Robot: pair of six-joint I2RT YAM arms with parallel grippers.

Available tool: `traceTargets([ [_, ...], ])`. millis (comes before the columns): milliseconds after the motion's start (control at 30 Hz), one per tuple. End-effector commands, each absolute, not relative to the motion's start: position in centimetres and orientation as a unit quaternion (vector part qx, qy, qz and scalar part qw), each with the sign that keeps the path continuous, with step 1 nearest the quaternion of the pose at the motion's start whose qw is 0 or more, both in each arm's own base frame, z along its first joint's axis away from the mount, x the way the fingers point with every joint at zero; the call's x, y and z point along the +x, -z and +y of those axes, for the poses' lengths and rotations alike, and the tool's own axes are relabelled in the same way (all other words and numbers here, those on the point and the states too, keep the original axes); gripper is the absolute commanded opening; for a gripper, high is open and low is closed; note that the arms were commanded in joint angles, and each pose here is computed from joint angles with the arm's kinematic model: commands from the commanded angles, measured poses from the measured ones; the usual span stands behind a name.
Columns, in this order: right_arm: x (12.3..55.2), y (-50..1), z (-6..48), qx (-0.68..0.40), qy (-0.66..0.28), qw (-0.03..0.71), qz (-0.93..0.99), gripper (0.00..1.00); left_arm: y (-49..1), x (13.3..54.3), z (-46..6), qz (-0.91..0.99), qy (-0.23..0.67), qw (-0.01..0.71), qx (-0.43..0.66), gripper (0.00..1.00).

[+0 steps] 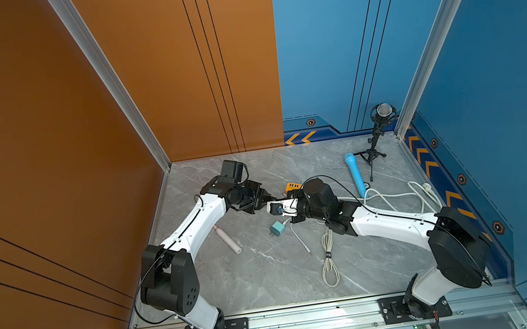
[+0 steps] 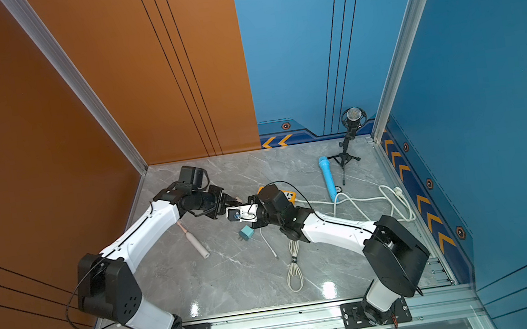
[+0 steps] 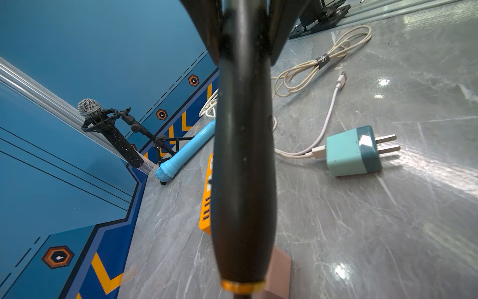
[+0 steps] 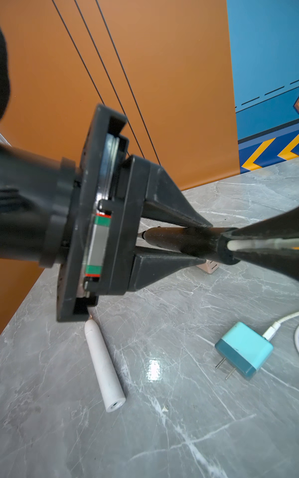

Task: Charge the electric toothbrush
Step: Insert the charging cable into the electric toothbrush.

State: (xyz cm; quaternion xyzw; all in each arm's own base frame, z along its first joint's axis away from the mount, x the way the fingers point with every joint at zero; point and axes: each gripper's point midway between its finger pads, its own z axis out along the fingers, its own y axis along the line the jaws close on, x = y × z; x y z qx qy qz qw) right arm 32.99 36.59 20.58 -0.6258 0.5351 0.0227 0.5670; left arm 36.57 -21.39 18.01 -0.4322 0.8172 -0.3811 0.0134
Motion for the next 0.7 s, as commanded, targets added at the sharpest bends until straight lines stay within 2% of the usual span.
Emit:
traceTargets([
  [0, 35.0, -20.7, 37.0, -0.606, 0.005, 0.593, 0.529, 0.0, -24.2, 32.3, -27.6, 0.82, 0.467, -0.047, -0.326, 0.0],
  [133, 35.5, -20.8, 37.1, -0.6, -0.009, 0.609, 0.518, 0.0, -26.3, 31.5, -29.8, 0.809, 0.509, -0.055, -0.29, 0.0],
  [300, 36.6, -20.1, 36.8, -0.604, 0.022, 0.608, 0.515, 0.0, -27.9, 30.2, -31.1, 0.8, 0.536, -0.063, -0.264, 0.0],
  [467, 37.2, -20.0, 36.3, -0.6, 0.027, 0.609, 0.518, 0.0, -28.1, 30.0, -29.8, 0.794, 0.538, -0.048, -0.279, 0.0],
  [567, 35.9, -20.9, 36.3, -0.601, 0.02, 0.609, 0.517, 0.0, -26.5, 31.6, -27.1, 0.795, 0.523, -0.009, -0.307, 0.0],
  [667, 32.9, -22.2, 35.9, -0.604, -0.02, 0.586, 0.54, 0.19, -22.7, 34.2, -21.9, 0.804, 0.47, 0.072, -0.356, 0.0],
])
